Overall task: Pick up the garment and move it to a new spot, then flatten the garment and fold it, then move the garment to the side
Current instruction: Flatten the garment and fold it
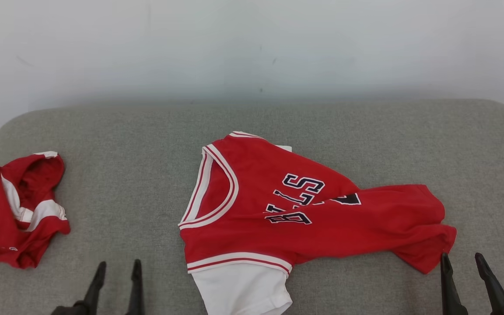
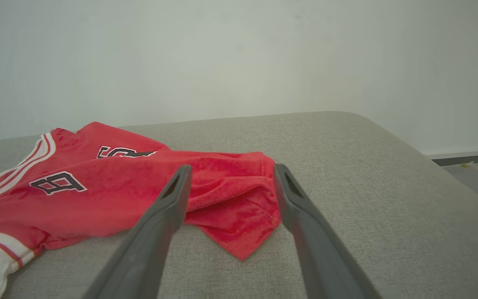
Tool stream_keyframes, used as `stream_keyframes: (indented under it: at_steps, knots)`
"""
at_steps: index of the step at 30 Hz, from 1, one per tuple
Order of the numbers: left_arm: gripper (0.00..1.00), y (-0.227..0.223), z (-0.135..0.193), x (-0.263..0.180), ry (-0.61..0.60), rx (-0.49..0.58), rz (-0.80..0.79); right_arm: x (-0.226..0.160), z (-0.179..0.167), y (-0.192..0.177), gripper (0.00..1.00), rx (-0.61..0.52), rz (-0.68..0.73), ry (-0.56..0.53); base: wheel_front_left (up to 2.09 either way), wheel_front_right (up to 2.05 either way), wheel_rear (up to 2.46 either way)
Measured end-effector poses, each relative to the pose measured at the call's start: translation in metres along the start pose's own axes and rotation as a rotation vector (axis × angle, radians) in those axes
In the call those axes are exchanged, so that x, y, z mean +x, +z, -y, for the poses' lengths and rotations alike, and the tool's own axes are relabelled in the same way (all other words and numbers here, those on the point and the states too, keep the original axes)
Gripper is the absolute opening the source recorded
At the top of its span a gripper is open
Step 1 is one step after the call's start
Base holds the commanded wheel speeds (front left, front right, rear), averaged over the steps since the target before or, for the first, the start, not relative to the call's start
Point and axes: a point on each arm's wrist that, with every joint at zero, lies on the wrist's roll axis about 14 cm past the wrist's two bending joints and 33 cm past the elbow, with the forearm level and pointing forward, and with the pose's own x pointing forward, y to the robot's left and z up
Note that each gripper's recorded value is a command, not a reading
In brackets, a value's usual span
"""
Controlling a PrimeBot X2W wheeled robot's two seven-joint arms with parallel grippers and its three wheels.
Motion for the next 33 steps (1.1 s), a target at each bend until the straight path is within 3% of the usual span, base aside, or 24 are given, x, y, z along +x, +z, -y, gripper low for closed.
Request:
stream_keyframes:
  at_steps: [15,33]
  knots:
    - [1.00,-0.088,0.077,-0.015,-0.222,-0.101,-0.290,0.025,0.050,-0.057,1.00,-0.034,-0.199,-0.109,0.00,0.00,0.00]
    - [1.00,-0.133,0.105,-0.021,-0.276,-0.207,-0.453,0.047,0.045,-0.100,1.00,0.045,-0.328,-0.123,0.00,0.00,0.00]
